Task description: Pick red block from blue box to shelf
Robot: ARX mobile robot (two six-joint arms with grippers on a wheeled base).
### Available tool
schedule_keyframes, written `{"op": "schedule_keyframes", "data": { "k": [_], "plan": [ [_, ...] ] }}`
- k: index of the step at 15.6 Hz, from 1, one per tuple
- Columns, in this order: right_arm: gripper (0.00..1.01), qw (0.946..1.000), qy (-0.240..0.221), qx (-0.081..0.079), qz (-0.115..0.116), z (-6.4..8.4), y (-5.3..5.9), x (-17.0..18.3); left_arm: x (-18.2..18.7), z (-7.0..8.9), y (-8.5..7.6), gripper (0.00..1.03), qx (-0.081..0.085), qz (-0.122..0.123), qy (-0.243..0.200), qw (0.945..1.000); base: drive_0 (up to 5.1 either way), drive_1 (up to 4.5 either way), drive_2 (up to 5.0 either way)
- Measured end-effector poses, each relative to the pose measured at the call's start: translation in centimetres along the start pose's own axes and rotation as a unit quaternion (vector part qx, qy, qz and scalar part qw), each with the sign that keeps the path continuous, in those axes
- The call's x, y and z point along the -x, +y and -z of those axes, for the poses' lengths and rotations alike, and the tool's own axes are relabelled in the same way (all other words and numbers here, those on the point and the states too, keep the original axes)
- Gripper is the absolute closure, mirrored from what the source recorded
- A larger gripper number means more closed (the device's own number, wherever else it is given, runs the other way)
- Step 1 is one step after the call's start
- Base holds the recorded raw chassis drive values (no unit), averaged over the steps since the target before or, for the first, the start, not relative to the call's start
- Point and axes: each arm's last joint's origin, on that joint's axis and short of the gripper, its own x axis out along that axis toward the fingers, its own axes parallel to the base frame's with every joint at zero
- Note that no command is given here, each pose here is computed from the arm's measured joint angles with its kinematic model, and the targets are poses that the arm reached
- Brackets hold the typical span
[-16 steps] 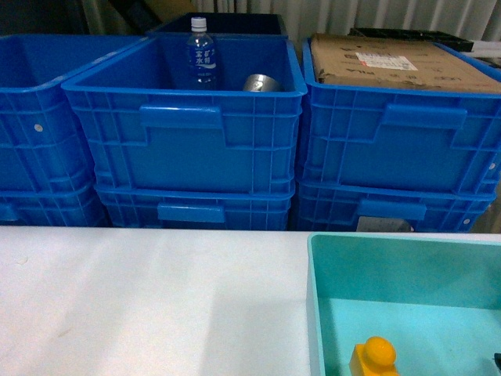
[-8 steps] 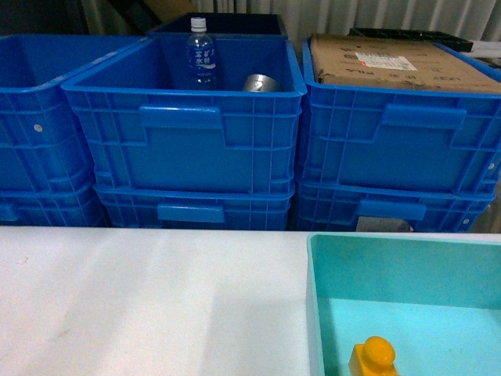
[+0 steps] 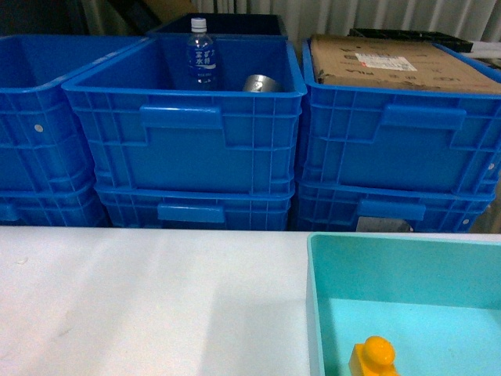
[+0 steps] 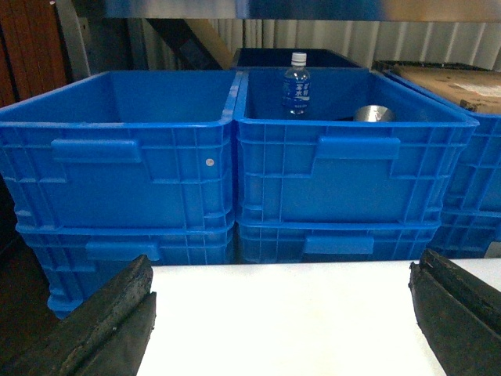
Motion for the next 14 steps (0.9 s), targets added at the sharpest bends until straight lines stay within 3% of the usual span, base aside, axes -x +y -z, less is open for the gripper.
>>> {"op": "schedule_keyframes", "data": {
  "k": [3,8,14],
  "plan": [
    [0.74,1.0000,-0.005,-0.003,0.001,-0.08,0.74,-0.19,0.00,0.00,0.00,0.05,0.000,0.000,0.000,1.0000,0.0,0.00,0.0],
    [0.74,0.9998,0.007,-0.015,0.010,0.61,0.59,-0.07,0.00,0.00,0.00,0.05,0.000,0.000,0.000,1.0000,0.0,0.00,0.0],
    [0.74,0.9998,0.009,-0.015,0.008,0.83,0.53,-0.10,0.00,0.00,0.00,0.05,0.000,0.000,0.000,1.0000,0.0,0.00,0.0]
  ]
}}
